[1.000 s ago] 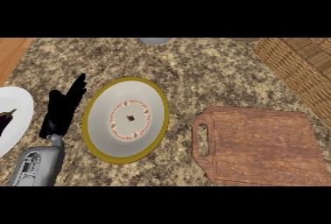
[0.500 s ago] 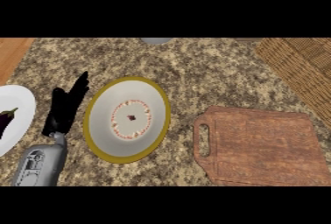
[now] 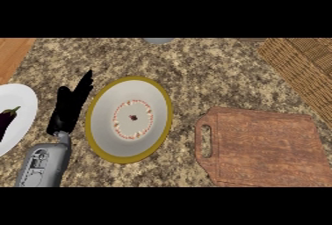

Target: Pick the tomato from the cutting board and place it in the basket

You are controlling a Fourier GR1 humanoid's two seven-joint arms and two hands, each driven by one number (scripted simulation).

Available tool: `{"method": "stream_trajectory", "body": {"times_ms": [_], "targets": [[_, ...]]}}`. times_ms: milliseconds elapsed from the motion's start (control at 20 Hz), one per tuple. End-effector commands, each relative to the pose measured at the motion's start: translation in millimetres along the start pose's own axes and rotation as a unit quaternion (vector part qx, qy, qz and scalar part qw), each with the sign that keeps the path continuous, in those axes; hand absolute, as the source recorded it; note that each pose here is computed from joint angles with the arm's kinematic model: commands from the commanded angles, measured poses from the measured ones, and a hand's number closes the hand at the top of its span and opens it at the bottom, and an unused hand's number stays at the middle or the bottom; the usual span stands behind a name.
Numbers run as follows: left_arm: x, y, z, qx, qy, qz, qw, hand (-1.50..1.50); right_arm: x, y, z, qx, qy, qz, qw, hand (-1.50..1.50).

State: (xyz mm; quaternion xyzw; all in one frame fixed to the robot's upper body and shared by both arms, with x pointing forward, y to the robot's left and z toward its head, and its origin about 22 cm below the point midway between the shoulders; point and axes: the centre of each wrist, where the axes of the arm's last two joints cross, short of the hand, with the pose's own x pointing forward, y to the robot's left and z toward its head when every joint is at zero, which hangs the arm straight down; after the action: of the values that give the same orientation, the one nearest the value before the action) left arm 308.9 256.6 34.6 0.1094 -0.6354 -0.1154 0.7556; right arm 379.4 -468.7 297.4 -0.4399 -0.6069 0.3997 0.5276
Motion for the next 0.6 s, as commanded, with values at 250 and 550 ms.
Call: {"method": "stream_trajectory", "body": {"times_ms": [250, 550], "targets": [[-1.8, -1.9, 4.0, -0.010, 0.005, 0.013, 0.9999, 0.00, -15.9, 43.1, -10.2, 0.054, 0.059, -0.101, 0.992, 1.50], [-4.9, -3.4, 5.9, -0.002, -0.004, 0.004, 1.0000, 0.00, -41.4, 65.7, 5.6, 0.031, 0.043, -0.151, 0.987, -1.50]]}}
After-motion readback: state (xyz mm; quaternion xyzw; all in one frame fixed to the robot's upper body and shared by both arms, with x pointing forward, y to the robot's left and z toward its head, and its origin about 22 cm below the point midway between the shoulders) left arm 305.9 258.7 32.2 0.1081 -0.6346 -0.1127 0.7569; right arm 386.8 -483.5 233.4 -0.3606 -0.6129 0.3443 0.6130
